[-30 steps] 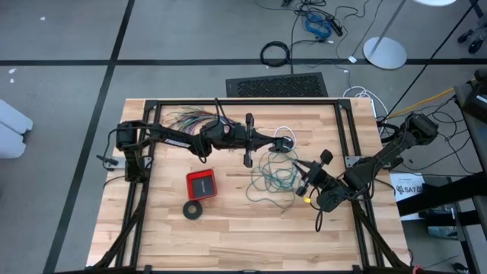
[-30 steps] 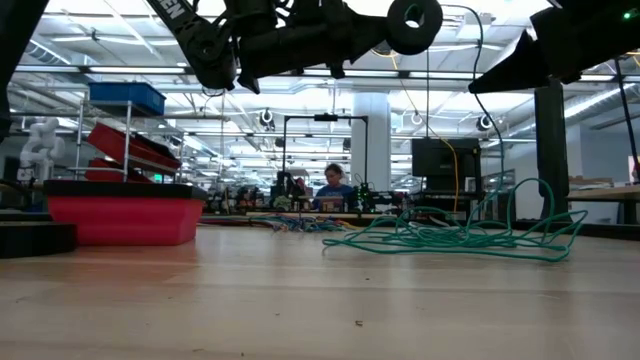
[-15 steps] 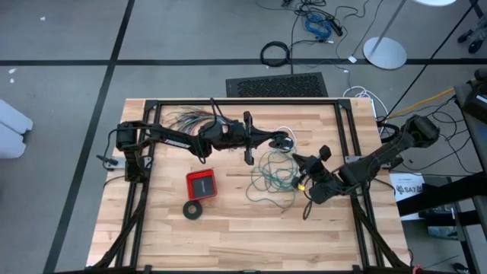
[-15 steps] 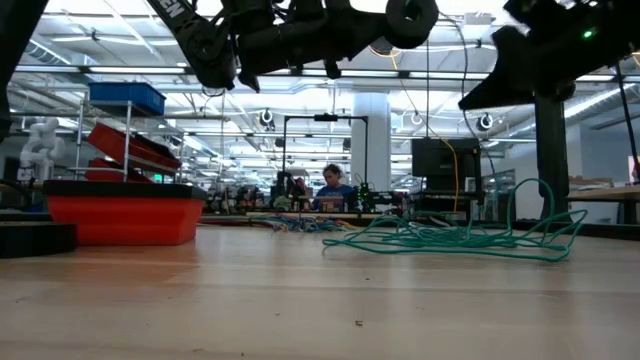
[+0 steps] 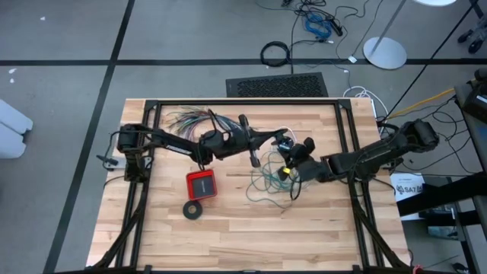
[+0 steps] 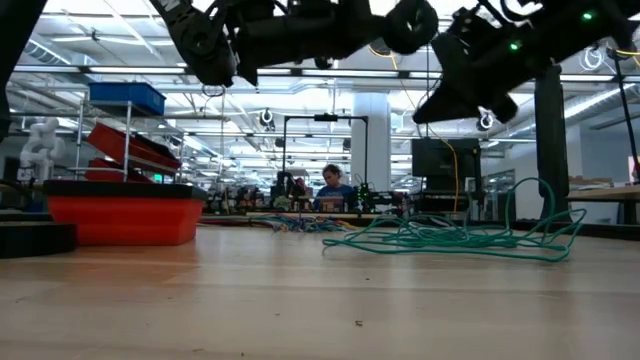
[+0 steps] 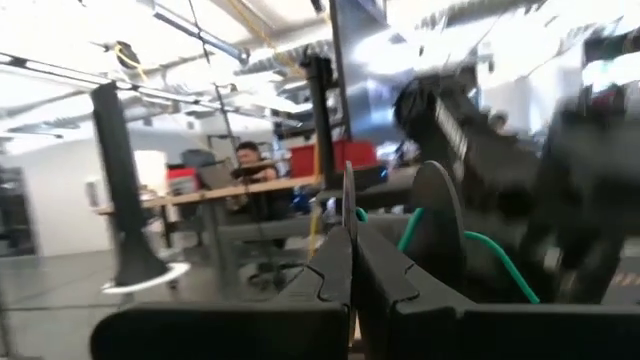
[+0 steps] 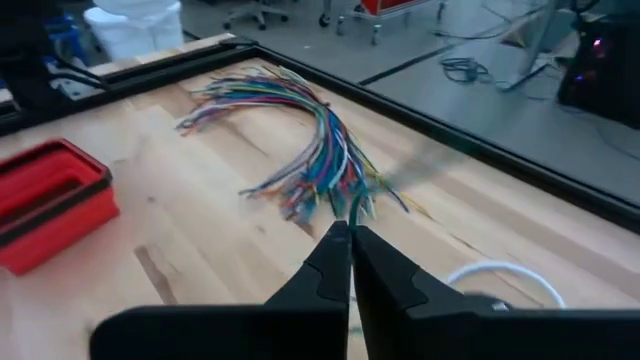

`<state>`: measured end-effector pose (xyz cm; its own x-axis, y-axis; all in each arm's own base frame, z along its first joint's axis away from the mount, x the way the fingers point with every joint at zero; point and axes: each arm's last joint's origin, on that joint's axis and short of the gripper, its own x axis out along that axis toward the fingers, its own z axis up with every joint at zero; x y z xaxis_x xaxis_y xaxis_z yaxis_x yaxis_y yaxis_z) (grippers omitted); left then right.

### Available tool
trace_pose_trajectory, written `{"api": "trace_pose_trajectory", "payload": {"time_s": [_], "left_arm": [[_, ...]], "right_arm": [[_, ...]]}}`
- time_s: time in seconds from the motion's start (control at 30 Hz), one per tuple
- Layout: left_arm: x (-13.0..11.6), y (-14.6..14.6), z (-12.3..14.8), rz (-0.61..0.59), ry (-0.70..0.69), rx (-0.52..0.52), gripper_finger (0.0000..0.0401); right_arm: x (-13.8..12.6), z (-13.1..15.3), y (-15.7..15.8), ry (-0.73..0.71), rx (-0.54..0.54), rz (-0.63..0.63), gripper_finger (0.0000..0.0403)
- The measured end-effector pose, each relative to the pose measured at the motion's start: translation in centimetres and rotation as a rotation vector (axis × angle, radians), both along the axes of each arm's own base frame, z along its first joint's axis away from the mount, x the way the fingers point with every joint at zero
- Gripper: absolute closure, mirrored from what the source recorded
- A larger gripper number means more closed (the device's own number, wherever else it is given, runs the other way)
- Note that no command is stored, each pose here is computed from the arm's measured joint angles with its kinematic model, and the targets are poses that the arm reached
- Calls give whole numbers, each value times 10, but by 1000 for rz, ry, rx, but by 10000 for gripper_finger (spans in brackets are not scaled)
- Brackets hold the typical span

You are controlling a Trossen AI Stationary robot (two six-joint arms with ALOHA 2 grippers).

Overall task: Coil cords
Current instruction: Coil the green wire onto the spool

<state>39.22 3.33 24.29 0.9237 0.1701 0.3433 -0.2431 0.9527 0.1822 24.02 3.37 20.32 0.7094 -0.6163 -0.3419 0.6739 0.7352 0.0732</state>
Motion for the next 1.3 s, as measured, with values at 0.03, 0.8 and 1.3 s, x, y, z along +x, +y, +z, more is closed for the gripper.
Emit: {"api": "trace_pose_trajectory", "payload": {"time_s": [0.03,0.8,1.3], "left_arm": [[1,0,-4,17,10,15,401],[16,-4,-34,35,43,94,401],[12,-9,-37,-87,16,5,401]], "right_arm": [[2,4,-2,-1,3,9,403],[8,10,-5,19,110,82,403],[-20,13,-1,152,19,8,403]]}}
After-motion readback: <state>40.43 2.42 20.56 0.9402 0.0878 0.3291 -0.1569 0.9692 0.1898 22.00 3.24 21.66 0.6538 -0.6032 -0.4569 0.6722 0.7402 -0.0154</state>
